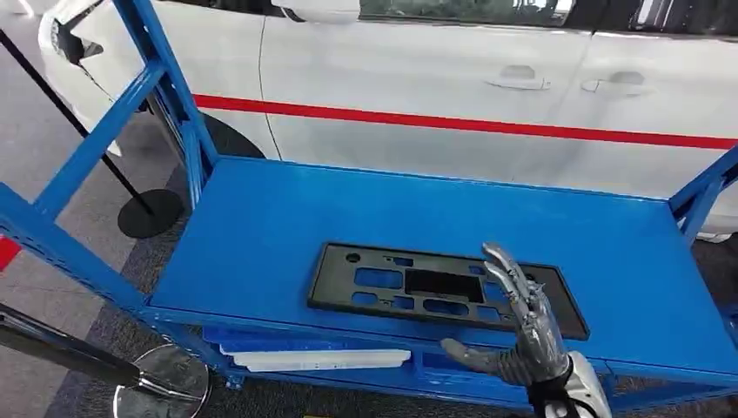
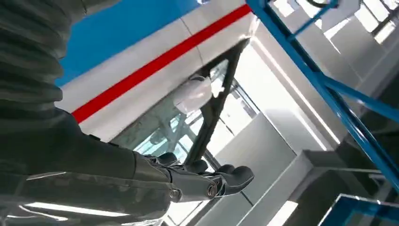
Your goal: Take the parts from the cabinet and place them on the table.
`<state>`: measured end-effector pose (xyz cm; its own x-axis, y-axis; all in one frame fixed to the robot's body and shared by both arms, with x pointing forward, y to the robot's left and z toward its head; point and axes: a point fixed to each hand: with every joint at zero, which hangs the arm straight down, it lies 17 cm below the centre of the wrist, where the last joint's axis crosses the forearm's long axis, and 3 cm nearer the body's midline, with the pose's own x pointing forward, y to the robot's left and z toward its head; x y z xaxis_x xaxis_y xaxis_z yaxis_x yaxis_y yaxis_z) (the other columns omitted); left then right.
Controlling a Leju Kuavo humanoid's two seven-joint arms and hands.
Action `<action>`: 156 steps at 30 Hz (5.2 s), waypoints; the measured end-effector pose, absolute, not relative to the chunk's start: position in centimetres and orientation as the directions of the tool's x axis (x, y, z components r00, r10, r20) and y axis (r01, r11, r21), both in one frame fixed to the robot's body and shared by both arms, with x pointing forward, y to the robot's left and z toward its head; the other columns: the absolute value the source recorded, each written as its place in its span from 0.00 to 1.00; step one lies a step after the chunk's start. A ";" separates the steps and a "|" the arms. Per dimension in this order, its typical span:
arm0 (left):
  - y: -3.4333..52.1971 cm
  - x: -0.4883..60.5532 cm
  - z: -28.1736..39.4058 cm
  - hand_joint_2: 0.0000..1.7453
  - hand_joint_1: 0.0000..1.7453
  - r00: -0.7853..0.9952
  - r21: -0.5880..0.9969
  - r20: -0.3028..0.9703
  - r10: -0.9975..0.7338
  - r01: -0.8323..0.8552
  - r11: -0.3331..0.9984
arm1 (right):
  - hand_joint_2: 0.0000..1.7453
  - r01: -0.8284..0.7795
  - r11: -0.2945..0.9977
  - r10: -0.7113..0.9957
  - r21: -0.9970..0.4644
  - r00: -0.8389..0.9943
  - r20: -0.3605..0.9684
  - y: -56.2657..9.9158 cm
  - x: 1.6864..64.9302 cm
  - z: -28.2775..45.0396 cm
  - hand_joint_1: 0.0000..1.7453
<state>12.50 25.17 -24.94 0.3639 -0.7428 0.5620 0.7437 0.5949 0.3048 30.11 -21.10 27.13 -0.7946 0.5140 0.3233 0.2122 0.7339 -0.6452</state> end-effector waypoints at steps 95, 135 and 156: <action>24.8 12.3 -24.8 0.00 0.00 0.281 0.342 0.563 -0.777 0.777 0.529 | 1.00 0.441 0.109 0.870 -0.891 -0.475 -0.129 -9.8 47.2 15.3 0.94; 24.6 12.0 -24.7 0.00 0.00 0.280 0.323 0.576 -0.768 0.785 0.529 | 1.00 0.449 -0.024 0.965 -0.893 -0.223 -0.138 -20.7 50.1 14.6 0.98; 24.4 12.6 -24.2 1.00 0.00 0.260 0.313 0.611 -0.748 0.788 0.530 | 1.00 0.575 0.356 0.818 -0.737 -0.572 -0.051 -15.9 44.8 24.0 0.98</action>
<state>12.57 24.42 -24.17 0.2603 -0.7476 0.6110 0.7877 0.5304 0.3134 44.78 -15.87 23.96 -0.5723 0.8185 -0.0508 0.5745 0.3560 -0.7370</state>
